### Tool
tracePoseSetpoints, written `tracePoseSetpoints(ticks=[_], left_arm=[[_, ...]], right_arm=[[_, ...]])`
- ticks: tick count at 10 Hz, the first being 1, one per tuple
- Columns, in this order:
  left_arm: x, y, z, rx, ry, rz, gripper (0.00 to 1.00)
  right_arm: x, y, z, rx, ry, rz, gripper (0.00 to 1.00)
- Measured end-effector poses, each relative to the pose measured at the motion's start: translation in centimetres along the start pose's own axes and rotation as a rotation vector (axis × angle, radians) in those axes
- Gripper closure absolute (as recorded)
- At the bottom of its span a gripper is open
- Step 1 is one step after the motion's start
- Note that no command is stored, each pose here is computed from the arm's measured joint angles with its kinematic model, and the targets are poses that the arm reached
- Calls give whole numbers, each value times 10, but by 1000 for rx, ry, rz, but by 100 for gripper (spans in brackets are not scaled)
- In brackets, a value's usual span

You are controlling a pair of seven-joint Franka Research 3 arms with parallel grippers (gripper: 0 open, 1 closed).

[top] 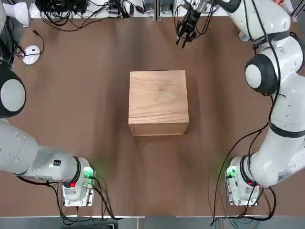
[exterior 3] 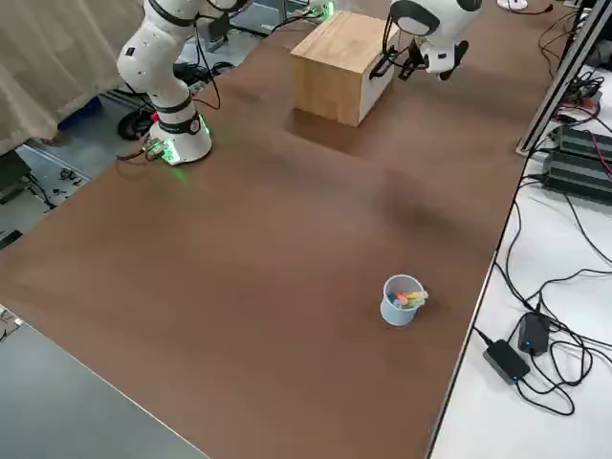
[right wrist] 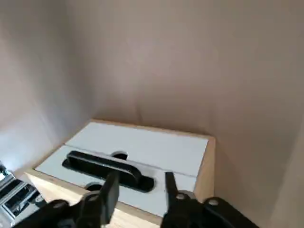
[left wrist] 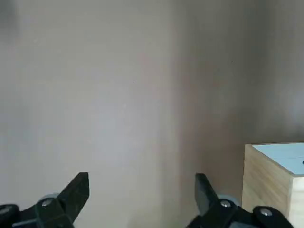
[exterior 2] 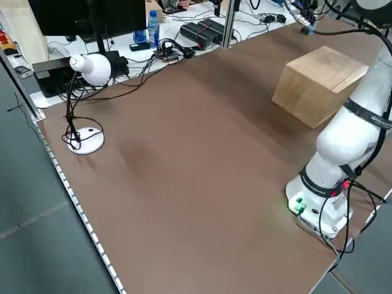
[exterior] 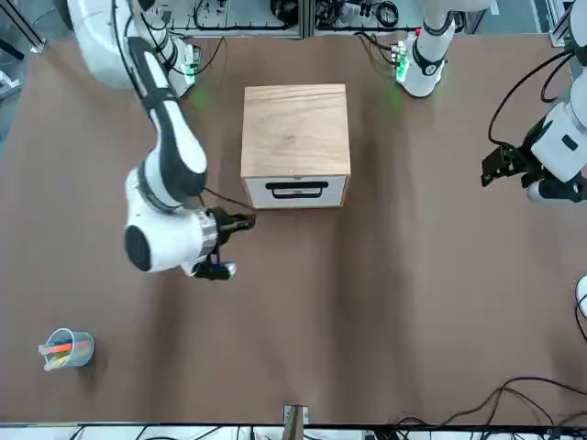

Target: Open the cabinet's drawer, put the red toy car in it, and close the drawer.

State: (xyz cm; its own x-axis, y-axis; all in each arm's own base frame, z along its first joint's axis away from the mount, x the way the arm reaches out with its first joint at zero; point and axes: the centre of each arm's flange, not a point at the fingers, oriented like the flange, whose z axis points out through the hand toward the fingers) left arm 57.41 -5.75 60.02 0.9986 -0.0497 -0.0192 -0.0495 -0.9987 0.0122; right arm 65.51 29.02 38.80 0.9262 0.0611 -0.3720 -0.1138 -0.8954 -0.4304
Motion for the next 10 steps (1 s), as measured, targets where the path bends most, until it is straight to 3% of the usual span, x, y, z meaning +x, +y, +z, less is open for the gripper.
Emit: tracePoseSetpoints(ticks=[3,5,8,10], left_arm=[[0,0,0,0,0,1,2],[0,1,0,0,-1,1,2],[2,2,4,0,-7,2,2],[3,2,7,0,-12,3,2]], right_arm=[[19,55,-62,-65,114,-55,0],[15,87,-116,-123,203,-34,0],[-23,122,-196,-417,314,0,0],[-39,145,-233,-444,360,44,0]])
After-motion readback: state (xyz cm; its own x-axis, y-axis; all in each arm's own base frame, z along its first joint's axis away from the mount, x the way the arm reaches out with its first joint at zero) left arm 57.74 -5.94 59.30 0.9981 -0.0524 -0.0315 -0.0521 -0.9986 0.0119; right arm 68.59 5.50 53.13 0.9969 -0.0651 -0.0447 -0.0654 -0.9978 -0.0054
